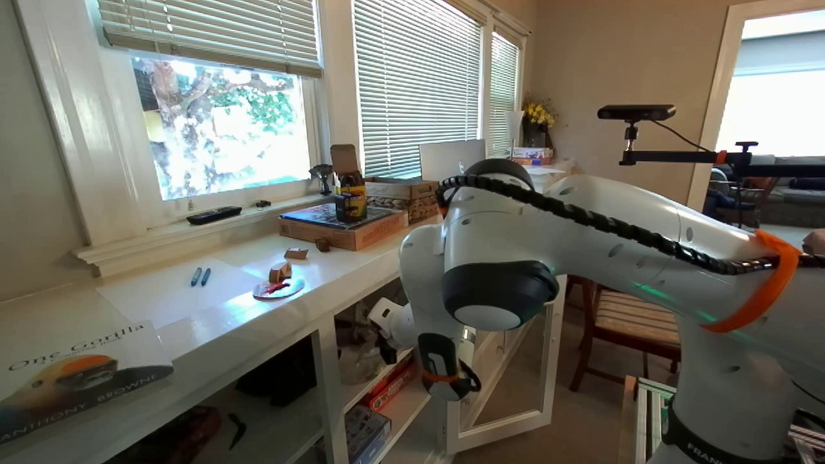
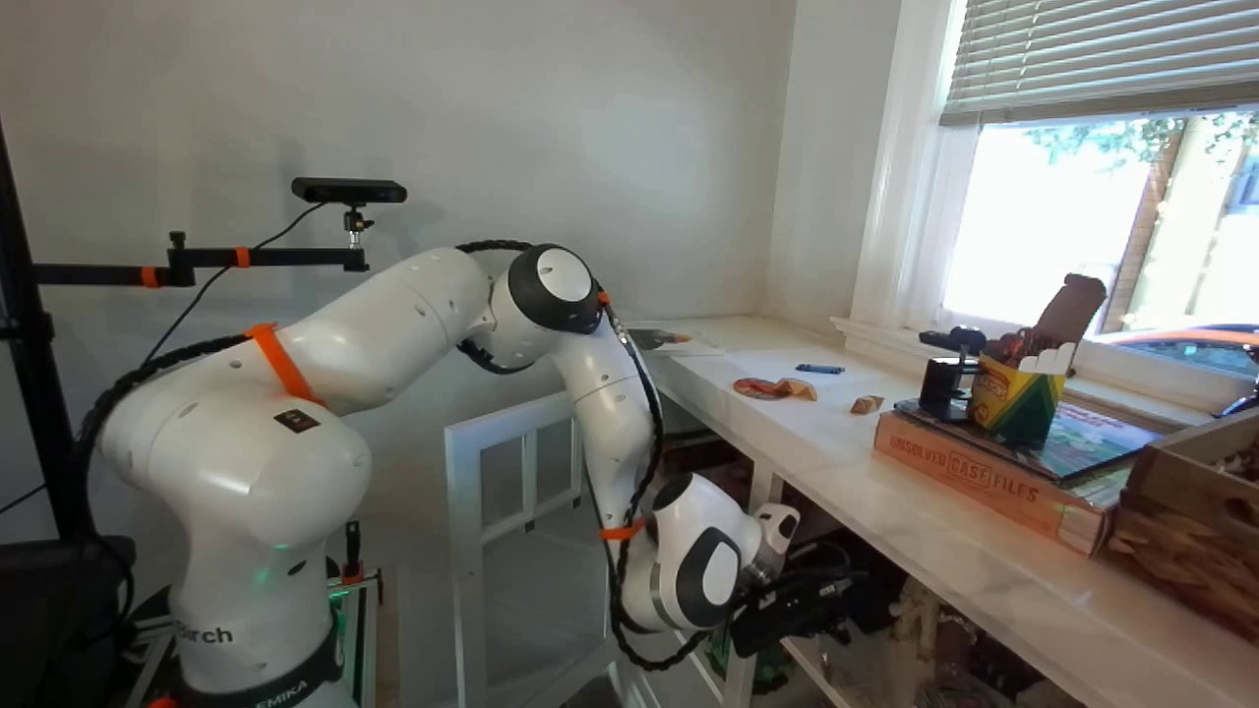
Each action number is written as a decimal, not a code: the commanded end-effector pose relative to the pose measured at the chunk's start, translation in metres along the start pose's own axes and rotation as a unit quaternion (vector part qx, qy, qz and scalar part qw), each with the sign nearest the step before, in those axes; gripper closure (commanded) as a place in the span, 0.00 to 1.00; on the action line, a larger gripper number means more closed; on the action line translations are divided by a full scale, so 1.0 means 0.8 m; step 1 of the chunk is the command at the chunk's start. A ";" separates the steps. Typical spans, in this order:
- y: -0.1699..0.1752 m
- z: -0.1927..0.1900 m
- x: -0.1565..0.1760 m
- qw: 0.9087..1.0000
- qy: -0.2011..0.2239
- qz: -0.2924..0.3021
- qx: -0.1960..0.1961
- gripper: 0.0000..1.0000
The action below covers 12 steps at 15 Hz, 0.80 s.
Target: Pick up the plastic from the counter and put it in the cabinet
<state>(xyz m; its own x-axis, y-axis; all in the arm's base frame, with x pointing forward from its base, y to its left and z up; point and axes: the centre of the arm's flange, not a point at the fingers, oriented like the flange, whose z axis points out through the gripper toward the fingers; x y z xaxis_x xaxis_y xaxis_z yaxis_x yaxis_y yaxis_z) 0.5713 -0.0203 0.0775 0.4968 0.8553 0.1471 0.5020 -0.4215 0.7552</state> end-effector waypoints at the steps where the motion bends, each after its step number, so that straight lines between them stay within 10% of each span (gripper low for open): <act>1: -0.007 0.022 -0.007 1.000 0.004 0.001 -0.013 1.00; 12: 0.003 0.043 -0.010 0.998 0.013 0.024 -0.055 1.00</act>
<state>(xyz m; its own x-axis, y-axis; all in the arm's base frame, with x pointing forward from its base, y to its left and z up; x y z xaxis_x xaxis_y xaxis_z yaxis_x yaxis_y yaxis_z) 0.5879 -0.0358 0.0666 0.5107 0.8385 0.1897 0.4213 -0.4365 0.7950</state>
